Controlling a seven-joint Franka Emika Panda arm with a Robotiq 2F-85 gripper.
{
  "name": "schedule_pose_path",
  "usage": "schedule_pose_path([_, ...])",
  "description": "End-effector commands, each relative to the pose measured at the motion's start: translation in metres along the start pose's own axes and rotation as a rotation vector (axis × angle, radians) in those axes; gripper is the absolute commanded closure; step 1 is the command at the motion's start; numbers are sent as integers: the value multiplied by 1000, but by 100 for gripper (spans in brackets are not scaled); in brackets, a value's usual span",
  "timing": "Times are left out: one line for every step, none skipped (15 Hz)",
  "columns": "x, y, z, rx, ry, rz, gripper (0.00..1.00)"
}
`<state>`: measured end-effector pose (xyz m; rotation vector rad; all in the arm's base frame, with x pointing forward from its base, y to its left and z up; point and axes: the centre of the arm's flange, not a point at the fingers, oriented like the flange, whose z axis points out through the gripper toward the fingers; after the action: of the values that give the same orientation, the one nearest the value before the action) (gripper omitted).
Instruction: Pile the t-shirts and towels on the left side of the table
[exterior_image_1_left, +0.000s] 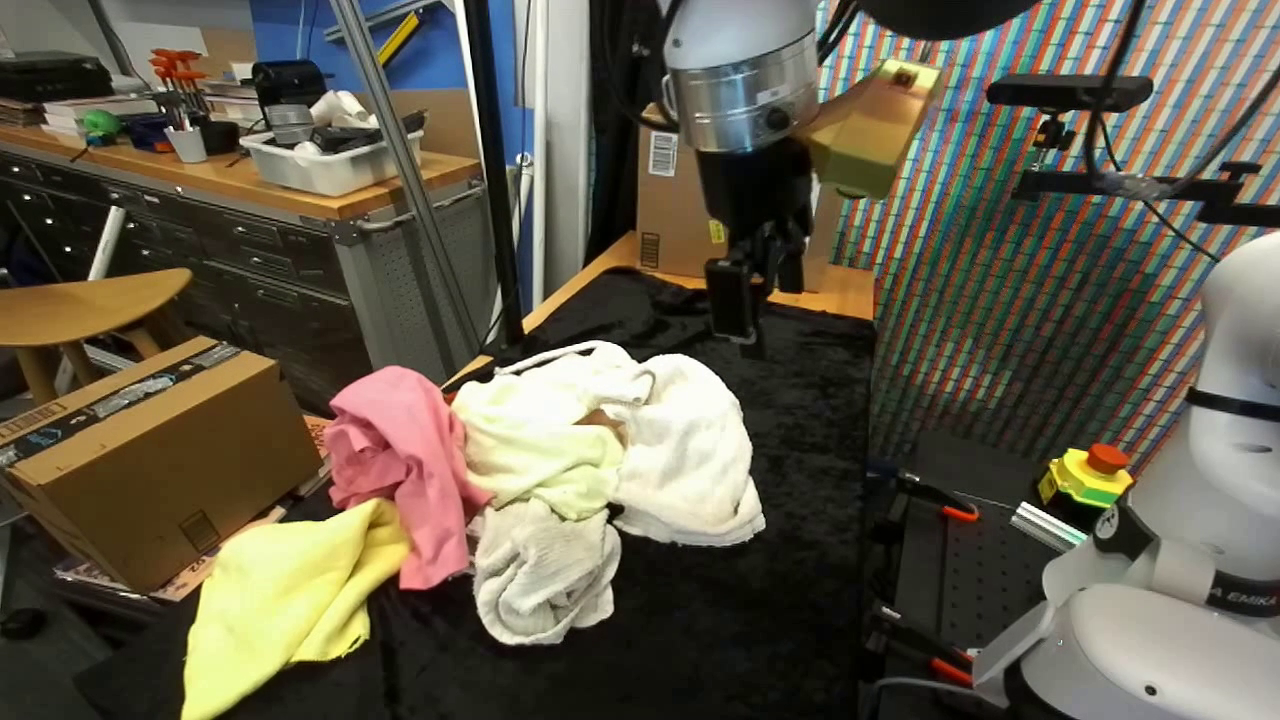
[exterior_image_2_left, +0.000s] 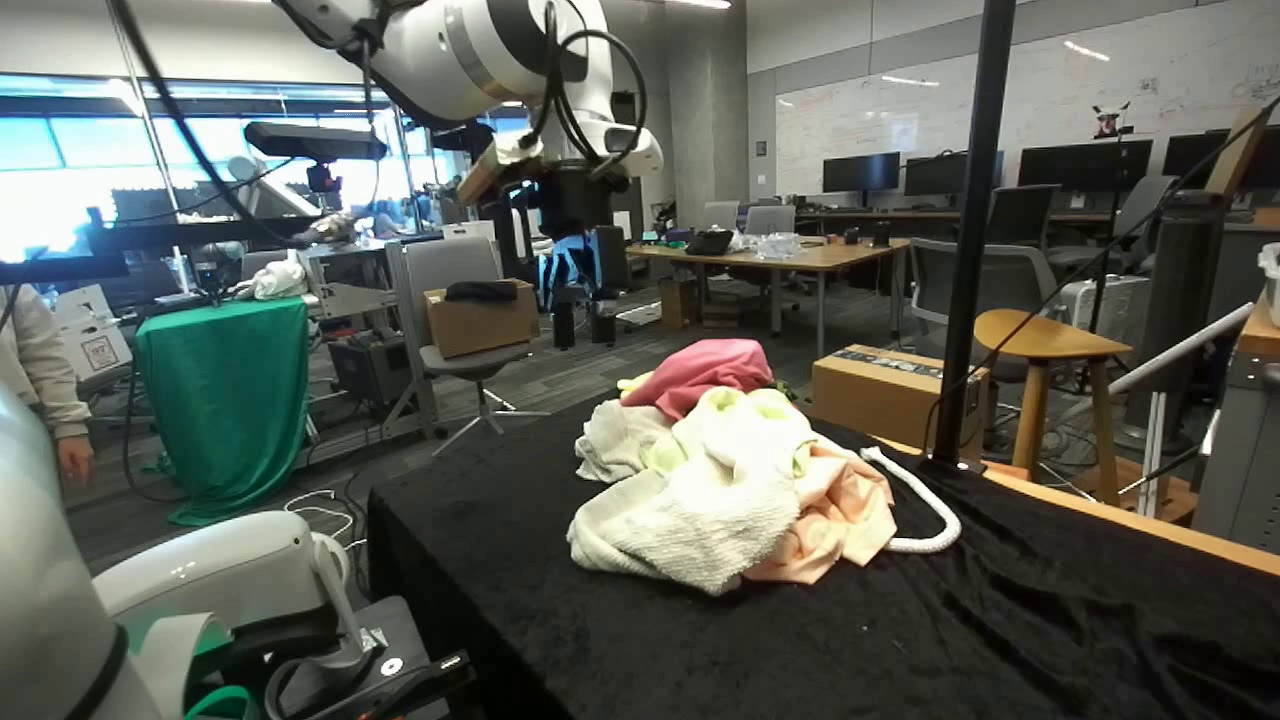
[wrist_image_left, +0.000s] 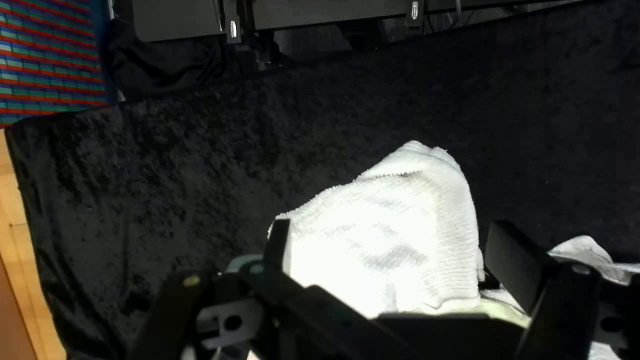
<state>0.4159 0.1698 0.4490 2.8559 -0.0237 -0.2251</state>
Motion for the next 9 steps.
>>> schedule_pose_path([-71,57,-1,50,64,27,0])
schedule_pose_path([-83,70,4,61,72,41,0])
schedule_pose_path([-94,83,9,71,80,54,0])
schedule_pose_path([-104,97,14,81,90,67,0])
schedule_pose_path([-114,111,18,90,120,70,0])
schedule_pose_path([-122,123,25,81,155,66,0])
schedule_pose_path([-127,131,33,72,182,57,0])
schedule_pose_path([-135,142,36,61,210,46,0])
schedule_pose_path([-141,149,44,44,241,26,0])
